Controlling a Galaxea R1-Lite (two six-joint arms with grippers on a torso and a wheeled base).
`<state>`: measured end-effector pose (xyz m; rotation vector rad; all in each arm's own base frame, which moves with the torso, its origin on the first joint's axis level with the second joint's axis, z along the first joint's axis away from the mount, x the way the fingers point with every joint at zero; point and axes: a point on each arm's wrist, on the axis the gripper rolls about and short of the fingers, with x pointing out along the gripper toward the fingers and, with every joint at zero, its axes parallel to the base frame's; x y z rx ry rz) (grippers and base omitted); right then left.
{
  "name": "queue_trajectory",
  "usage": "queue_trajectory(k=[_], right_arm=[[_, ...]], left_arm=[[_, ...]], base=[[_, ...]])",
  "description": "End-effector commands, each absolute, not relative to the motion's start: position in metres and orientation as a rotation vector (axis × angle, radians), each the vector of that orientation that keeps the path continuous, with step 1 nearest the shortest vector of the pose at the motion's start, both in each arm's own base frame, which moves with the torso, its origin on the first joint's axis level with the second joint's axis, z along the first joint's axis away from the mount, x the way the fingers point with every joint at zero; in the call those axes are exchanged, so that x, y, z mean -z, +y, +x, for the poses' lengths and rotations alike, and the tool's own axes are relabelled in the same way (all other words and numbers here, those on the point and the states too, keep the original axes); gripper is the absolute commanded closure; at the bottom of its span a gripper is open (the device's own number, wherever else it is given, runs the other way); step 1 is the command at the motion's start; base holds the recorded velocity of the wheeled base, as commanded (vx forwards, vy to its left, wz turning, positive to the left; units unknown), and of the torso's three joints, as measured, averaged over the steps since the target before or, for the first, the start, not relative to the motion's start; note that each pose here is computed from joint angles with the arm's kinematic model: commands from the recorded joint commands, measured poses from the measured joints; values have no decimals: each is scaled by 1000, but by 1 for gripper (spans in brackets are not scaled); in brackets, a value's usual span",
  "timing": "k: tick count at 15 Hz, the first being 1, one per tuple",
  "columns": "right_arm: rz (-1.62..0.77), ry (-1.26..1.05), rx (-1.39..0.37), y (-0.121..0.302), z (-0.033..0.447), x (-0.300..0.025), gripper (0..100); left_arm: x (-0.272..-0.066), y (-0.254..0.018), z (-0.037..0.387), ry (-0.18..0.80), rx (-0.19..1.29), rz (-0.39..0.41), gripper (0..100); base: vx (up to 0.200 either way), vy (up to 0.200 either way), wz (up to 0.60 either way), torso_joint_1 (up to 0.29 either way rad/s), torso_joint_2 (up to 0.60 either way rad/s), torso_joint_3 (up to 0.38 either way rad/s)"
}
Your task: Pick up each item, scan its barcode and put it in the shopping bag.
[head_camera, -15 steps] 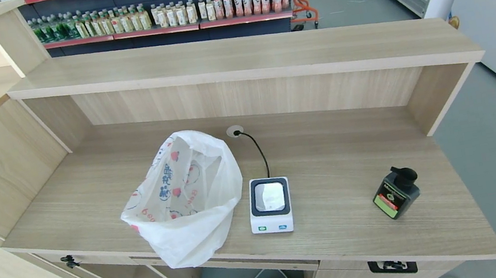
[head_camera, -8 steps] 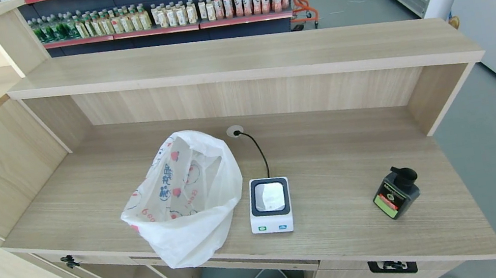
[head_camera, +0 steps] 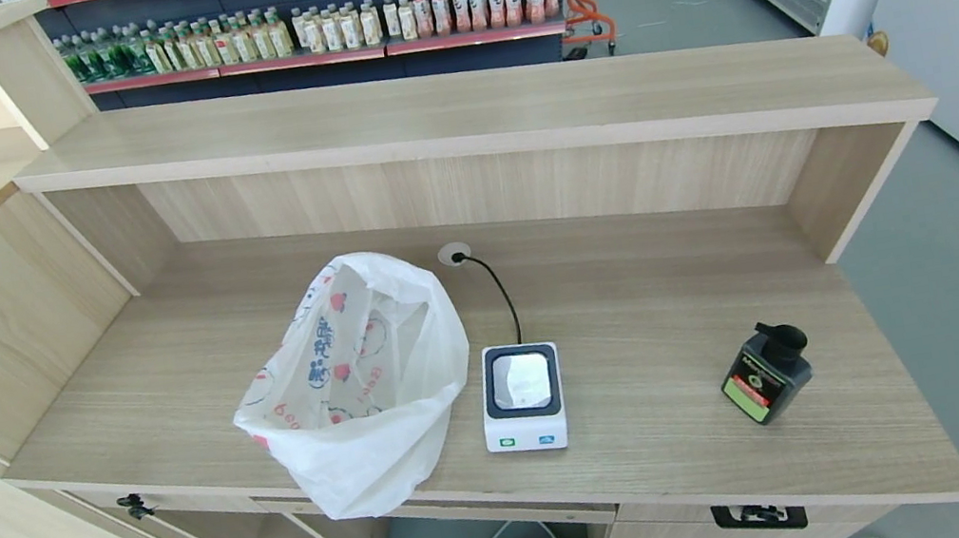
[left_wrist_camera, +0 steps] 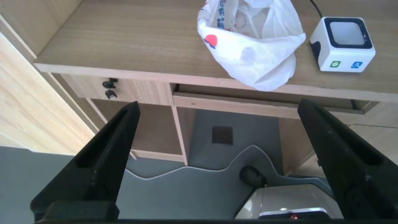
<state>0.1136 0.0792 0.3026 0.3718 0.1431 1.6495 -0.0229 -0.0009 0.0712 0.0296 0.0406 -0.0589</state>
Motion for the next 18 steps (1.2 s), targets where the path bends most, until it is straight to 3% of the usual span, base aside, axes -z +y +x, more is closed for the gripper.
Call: queue_trajectory(k=[1, 7, 18], right_arm=[[375, 154, -1632, 89, 125, -296, 100], [388, 135, -1641, 111, 123, -292, 100], [328, 124, -1622, 112, 125, -285, 100]], left_arm=[[-71, -1, -23, 42, 59, 30, 0], [-71, -1, -23, 42, 59, 30, 0], [-71, -1, -23, 42, 59, 30, 0]], base=[[0, 0, 0, 0, 0, 0], [0, 0, 0, 0, 0, 0], [0, 0, 0, 0, 0, 0]])
